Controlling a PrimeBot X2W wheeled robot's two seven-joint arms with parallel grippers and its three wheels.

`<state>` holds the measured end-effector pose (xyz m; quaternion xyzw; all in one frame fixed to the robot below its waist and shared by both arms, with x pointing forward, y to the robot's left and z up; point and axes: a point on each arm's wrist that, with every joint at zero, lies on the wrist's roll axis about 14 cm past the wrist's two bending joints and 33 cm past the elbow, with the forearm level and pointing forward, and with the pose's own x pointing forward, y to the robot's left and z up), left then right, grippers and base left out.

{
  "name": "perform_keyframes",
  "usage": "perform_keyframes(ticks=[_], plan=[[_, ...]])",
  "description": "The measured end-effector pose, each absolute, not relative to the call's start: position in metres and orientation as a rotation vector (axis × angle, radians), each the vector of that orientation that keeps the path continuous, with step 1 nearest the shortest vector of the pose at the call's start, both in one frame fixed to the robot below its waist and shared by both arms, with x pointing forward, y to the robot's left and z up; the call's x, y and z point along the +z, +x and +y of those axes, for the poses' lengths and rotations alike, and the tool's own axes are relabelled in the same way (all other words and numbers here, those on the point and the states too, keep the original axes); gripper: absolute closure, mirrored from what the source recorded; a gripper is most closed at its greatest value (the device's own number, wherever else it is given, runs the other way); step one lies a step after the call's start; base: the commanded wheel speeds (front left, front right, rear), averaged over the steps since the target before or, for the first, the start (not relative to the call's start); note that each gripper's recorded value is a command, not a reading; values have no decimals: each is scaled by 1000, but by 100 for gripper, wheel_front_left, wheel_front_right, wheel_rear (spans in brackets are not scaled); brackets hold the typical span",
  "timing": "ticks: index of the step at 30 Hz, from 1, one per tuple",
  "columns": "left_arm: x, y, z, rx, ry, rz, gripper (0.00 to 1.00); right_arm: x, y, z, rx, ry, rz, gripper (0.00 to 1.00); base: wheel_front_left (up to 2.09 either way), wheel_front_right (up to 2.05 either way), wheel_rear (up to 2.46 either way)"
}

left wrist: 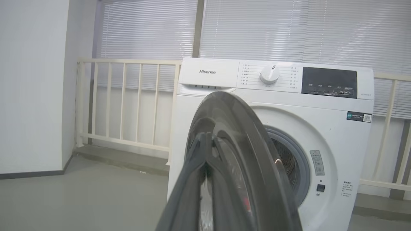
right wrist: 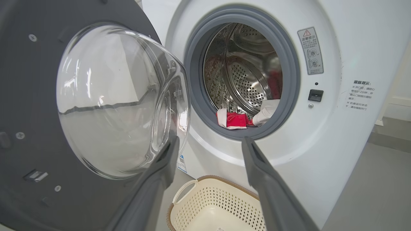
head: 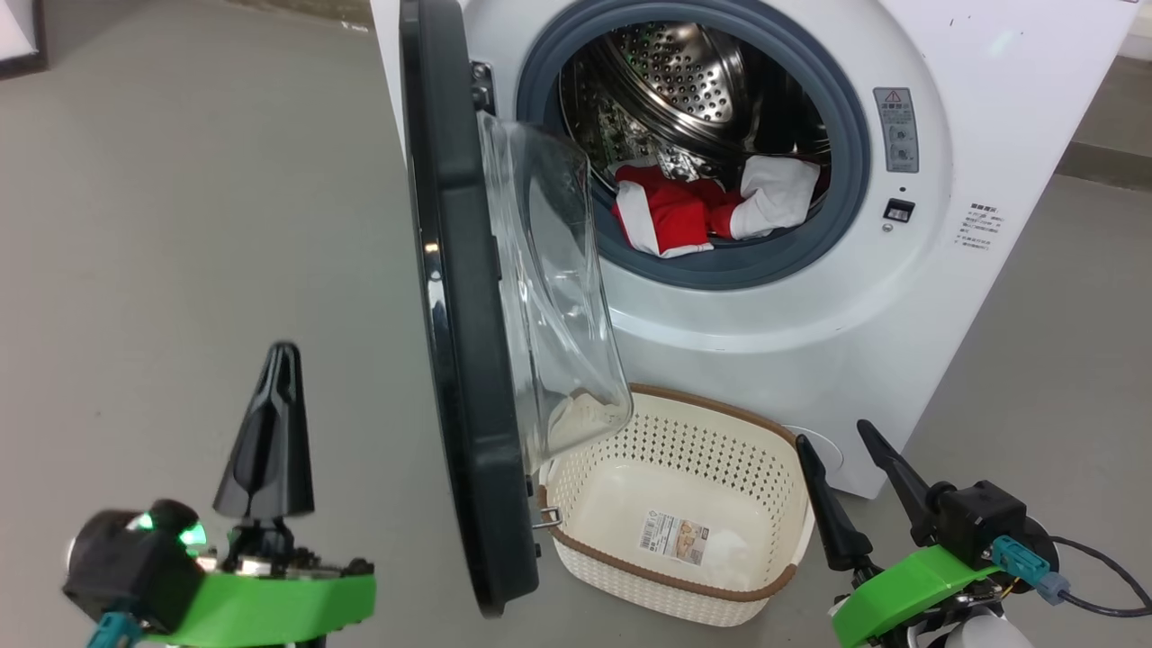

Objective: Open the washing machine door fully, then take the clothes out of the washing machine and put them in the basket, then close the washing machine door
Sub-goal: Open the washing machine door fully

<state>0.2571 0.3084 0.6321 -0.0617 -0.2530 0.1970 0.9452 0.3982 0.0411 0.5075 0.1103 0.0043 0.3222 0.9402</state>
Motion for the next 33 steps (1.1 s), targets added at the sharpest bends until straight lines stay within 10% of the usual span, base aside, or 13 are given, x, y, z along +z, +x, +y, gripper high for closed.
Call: perform_keyframes(ticks=[10, 33], plan=[[705, 269, 243, 174, -113, -704, 100, 504, 398, 37, 647, 231, 18, 0, 0, 0, 0], [587, 322, 168, -25, -266, -227, 100, 492, 404, 27, 610, 260, 51, 0, 0, 0, 0]])
